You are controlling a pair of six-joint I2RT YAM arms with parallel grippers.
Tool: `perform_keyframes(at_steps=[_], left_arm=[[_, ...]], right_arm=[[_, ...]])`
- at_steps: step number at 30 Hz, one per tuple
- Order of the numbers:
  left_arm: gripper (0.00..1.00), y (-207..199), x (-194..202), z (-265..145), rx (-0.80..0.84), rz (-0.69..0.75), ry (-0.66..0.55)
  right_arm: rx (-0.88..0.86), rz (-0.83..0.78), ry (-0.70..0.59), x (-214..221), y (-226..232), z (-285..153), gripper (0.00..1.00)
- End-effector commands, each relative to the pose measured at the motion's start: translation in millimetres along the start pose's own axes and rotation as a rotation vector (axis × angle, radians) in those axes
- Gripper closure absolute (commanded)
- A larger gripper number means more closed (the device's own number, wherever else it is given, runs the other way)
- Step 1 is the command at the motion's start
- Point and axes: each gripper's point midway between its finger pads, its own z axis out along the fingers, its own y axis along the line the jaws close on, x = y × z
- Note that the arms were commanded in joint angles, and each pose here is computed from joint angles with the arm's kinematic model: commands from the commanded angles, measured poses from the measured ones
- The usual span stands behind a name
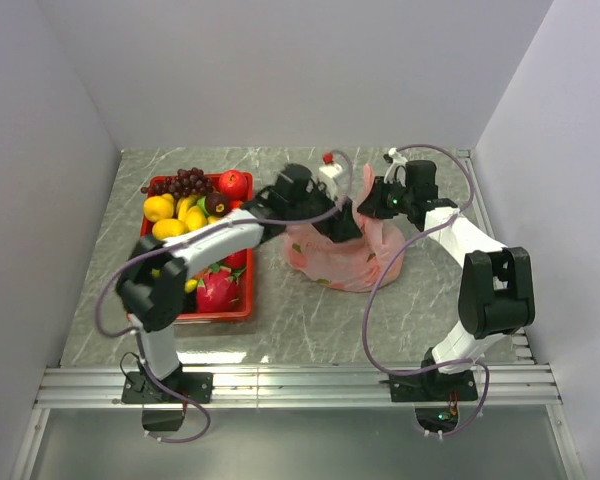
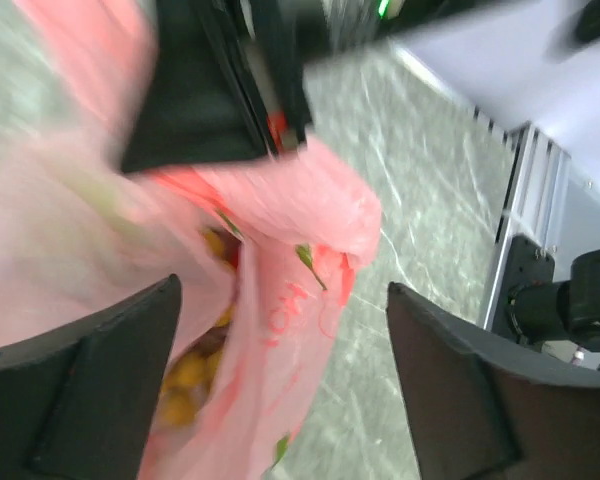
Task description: Place the fake fruits into the plastic bag and tie a complex knot
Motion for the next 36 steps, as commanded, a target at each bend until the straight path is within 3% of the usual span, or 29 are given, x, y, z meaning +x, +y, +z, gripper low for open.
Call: perform_keyframes(at_steps=[1,6,11,12,14,15,20,24,36], left_arm=[[0.09,-28.2,-92.7,-76.0,0.012,0.124,-0.182],[0.06,4.8,-114.9,-141.5,-0.136,0.092,-0.241],[0.03,25.4,-73.1,-197.4,-0.132,0.119,-0.111],[0.02,28.8,-66.1,-206.0,-0.128,0.213,-0.096],[0.02,23.8,-45.3,-227.6,-0.085,0.261,-0.091],[0.01,18.1,-41.6,-237.3,-0.073,0.376,-0.093],[0.01,12.5,22.4,-244.0,0.031,0.659,0.042],[0.01,19.6,17.1,-235.7,-0.001,0.763,-0.030],[0.03,27.8,-15.1,-203.8,0.019,0.851,-0.120]], right_arm=[[0.007,-0.092,0.003,-1.8,-3.0,0.4,0.85],[-0.003,-0.158,0.030,0.8,1.4,-2.0,0.84],[0.004,-0.245,0.057,1.3,4.6,-3.6,0.78],[0.006,-0.245,0.068,2.5,4.7,-5.3,0.77],[0.007,-0.250,0.075,1.0,6.6,-7.8,0.68],[0.010,-0.255,0.070,-2.1,8.0,-10.3,0.63],[-0.010,-0.281,0.044,-15.6,20.8,-22.5,0.44],[-0.022,-0.306,-0.004,-30.5,32.7,-36.4,0.31],[-0.070,-0.391,-0.147,-51.7,70.1,-83.9,0.26]])
